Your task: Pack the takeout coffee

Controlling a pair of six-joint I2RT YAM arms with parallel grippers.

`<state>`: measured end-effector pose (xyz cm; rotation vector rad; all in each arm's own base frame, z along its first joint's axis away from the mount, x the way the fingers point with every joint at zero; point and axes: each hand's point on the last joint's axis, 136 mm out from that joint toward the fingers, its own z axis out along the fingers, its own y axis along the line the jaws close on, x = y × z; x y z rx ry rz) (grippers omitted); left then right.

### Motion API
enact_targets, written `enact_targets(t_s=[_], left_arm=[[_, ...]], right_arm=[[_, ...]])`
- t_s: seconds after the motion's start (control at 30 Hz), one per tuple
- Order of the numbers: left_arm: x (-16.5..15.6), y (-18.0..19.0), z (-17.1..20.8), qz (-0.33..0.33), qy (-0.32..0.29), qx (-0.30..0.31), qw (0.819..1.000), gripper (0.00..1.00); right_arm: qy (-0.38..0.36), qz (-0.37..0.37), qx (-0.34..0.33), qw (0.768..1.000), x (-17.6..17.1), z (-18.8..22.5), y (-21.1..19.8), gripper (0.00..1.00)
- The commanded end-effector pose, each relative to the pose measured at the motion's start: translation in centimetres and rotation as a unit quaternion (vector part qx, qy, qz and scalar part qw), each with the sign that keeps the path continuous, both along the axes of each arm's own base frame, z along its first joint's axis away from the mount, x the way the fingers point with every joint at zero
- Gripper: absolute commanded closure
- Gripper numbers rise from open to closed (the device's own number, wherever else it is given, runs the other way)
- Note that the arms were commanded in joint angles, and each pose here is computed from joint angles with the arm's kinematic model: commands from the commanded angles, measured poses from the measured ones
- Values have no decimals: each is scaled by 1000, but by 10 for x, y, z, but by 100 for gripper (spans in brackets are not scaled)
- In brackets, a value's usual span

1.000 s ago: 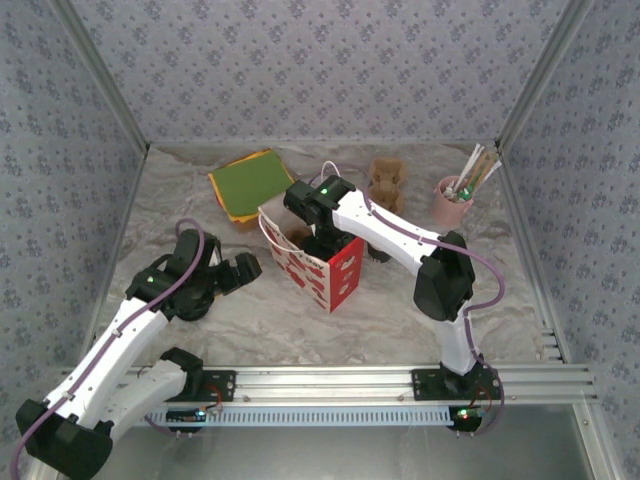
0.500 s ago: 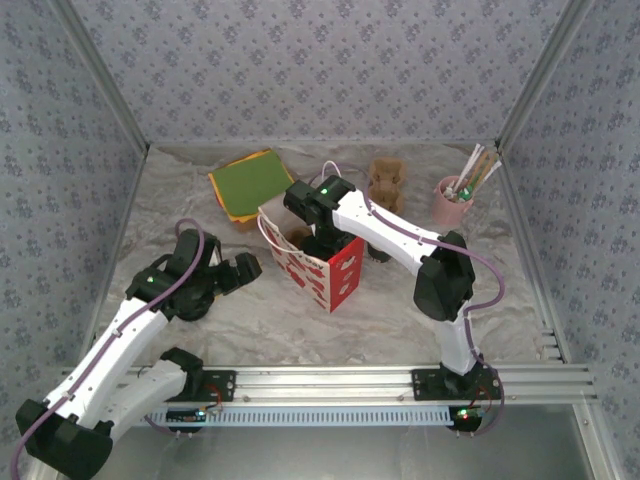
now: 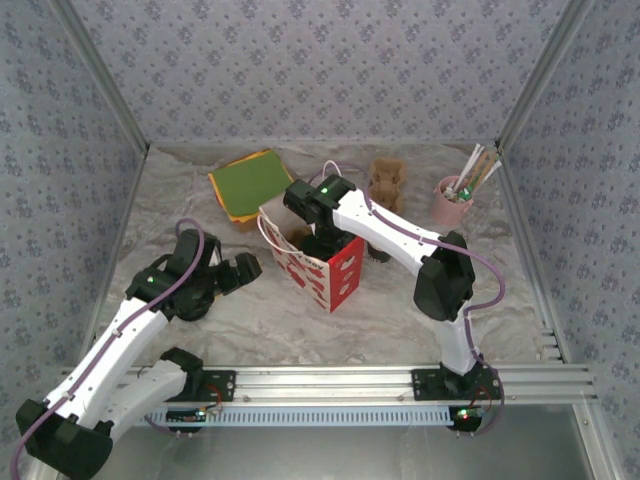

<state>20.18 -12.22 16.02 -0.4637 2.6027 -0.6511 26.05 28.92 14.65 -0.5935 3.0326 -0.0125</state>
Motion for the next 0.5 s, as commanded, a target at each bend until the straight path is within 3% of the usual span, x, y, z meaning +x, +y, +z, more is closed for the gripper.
enact_targets(t_s=[0.0, 0.47], left_arm=[[2, -3, 6, -8, -5, -6, 1000, 0], [2, -3, 6, -8, -6, -6, 1000, 0]], right_arm=[[-1, -7, -14, 1000, -2, 4, -4, 18], [-1, -7, -13, 1000, -2, 5, -4, 16]])
